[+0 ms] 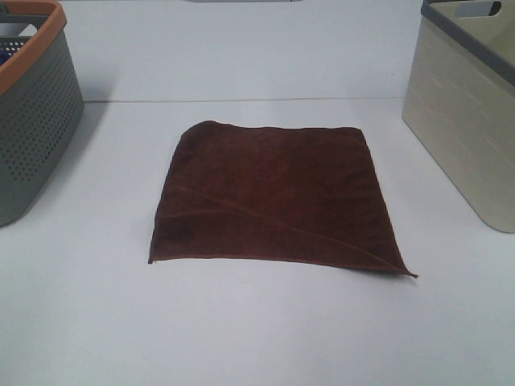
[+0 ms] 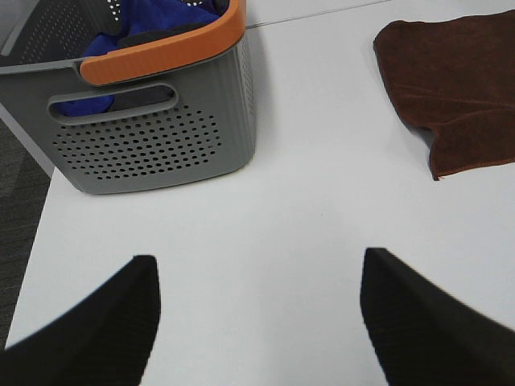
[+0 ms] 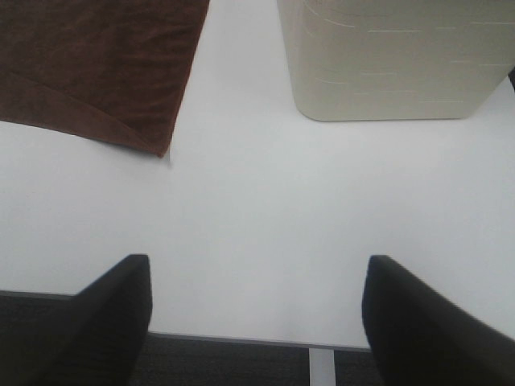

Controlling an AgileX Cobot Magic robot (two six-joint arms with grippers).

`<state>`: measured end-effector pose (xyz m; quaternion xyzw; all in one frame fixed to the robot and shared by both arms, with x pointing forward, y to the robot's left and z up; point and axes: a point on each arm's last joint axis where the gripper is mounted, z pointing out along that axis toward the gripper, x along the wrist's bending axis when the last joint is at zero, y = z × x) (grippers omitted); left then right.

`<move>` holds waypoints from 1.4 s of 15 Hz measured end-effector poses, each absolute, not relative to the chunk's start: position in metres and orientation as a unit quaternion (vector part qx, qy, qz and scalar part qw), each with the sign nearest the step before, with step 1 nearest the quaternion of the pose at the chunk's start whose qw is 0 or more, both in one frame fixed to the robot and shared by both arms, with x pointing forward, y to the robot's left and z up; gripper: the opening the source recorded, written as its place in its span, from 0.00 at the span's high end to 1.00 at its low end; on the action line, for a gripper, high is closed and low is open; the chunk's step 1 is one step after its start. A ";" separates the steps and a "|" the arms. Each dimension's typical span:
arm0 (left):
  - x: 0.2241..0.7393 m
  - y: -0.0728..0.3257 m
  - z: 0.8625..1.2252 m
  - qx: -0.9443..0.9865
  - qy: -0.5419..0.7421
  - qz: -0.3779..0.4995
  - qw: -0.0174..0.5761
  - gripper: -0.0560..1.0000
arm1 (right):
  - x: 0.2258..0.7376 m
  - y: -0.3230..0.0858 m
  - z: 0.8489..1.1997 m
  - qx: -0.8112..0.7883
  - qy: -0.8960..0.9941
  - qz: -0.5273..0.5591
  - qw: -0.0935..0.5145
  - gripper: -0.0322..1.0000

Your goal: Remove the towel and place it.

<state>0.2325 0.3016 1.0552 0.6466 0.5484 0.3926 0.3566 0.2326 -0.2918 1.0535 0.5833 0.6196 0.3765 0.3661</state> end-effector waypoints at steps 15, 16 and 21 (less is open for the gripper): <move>0.233 0.301 1.055 0.633 0.563 0.397 0.352 0.30 | 0.232 -0.293 1.053 0.578 0.625 0.380 0.363 0.35; 0.233 0.301 1.055 0.633 0.563 0.397 0.352 0.30 | 0.232 -0.293 1.053 0.578 0.625 0.380 0.363 0.35; 0.233 0.301 1.055 0.633 0.564 0.397 0.352 0.30 | 0.232 -0.293 1.053 0.578 0.625 0.380 0.362 0.35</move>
